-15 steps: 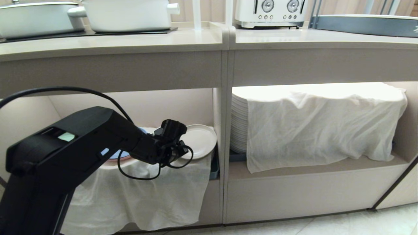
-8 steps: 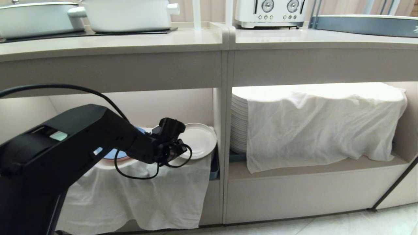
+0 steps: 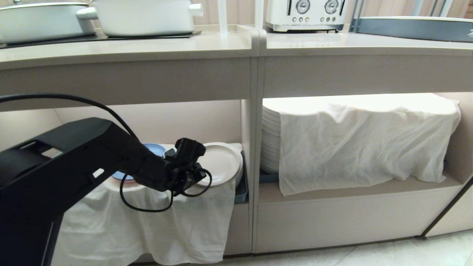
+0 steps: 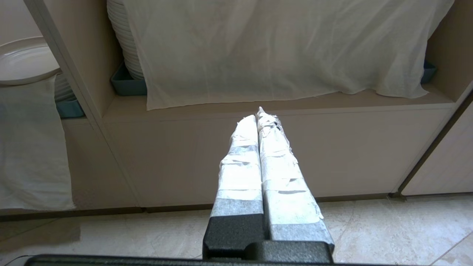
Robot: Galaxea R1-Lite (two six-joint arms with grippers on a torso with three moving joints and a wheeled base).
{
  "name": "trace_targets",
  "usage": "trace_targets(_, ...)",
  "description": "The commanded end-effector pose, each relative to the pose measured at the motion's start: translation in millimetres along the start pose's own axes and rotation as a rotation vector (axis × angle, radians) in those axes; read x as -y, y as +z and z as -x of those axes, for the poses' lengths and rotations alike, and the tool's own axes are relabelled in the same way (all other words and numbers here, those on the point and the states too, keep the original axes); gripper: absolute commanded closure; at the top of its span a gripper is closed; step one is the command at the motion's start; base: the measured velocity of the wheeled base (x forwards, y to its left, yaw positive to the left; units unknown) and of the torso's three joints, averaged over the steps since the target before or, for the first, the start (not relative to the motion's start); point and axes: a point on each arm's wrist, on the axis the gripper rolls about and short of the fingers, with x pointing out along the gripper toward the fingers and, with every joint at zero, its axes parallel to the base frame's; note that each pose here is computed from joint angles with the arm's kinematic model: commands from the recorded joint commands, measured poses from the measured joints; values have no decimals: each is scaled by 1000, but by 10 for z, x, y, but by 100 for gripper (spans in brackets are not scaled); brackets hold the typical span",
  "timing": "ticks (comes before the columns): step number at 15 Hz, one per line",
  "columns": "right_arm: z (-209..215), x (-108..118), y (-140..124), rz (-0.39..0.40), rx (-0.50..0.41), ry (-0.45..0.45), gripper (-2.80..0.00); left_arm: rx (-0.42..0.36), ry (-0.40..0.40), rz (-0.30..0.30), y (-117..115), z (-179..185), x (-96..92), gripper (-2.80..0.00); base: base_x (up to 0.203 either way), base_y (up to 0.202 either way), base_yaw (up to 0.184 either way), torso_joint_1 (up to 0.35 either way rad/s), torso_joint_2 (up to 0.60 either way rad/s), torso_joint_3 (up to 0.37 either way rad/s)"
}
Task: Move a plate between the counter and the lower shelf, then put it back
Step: Pick up the plate in the cupboard
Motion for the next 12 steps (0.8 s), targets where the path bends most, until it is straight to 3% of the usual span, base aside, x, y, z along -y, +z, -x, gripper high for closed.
trace_targets(1, 0, 0, 0, 0, 0, 0, 0, 4, 1, 16, 19, 82, -34, 0, 0, 0, 0, 0, 0, 0)
trace_targets(7, 0, 0, 0, 0, 0, 0, 0, 17, -10, 90, 61, 237, -57, 0, 0, 0, 0, 0, 0, 0)
trace_targets(12, 0, 0, 0, 0, 0, 0, 0, 21, -19, 101, 82, 354, -77, 0, 0, 0, 0, 0, 0, 0)
